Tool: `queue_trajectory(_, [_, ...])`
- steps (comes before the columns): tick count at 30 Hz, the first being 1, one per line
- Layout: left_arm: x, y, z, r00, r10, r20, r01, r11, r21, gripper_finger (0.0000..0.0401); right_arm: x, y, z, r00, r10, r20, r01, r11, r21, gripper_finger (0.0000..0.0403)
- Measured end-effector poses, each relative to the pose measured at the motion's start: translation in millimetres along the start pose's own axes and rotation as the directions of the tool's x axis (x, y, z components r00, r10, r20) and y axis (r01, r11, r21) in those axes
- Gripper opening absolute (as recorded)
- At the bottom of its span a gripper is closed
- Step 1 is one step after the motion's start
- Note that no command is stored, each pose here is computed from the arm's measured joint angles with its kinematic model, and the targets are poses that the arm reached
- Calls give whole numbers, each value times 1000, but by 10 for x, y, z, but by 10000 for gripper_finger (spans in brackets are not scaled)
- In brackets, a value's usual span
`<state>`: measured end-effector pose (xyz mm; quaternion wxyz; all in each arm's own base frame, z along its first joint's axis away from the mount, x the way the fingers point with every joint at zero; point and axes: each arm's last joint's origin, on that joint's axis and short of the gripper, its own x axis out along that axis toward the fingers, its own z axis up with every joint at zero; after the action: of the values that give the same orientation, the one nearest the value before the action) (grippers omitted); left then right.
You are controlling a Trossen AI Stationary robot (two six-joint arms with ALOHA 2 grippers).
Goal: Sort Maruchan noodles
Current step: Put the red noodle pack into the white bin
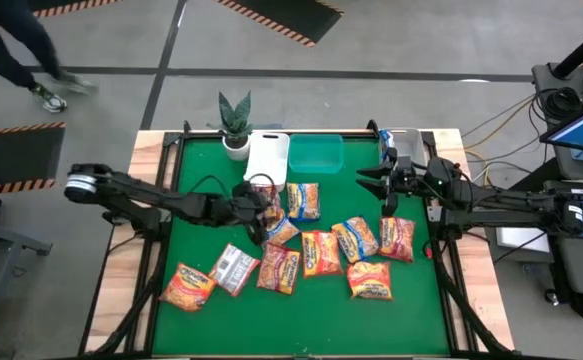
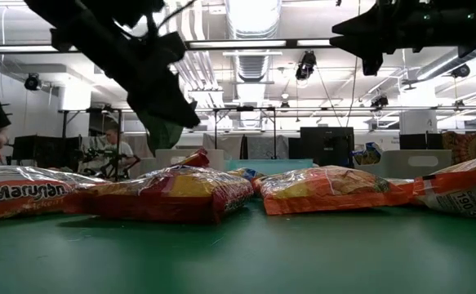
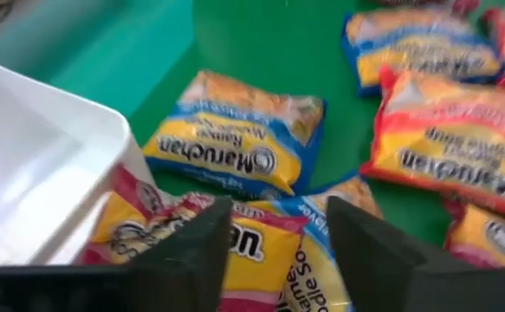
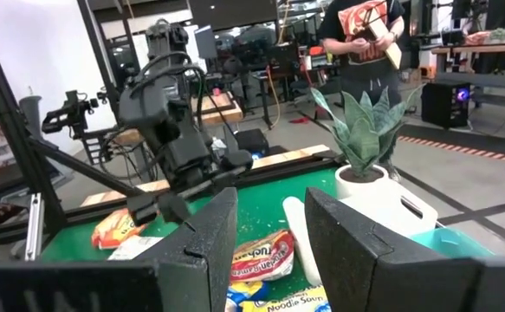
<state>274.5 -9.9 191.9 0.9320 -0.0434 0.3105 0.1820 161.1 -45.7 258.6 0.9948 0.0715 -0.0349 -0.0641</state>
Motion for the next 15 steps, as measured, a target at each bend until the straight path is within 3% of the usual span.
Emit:
queue_trajectory(4, [135, -149, -18, 998, 33, -45, -28, 994, 108, 260, 8, -3, -10, 1000, -2, -6, 2, 1000, -2, 128])
queue_trajectory(7, [222, -202, -51, 986, 147, -83, -129, 971, 199, 298, 8, -3, -10, 1000, -2, -7, 2, 1000, -12, 128])
queue_trajectory(15, [440, -253, -140, 956, 261, -134, -227, 948, 223, 299, 16, -6, -18, 1000, -3, -12, 3, 1000, -24, 128])
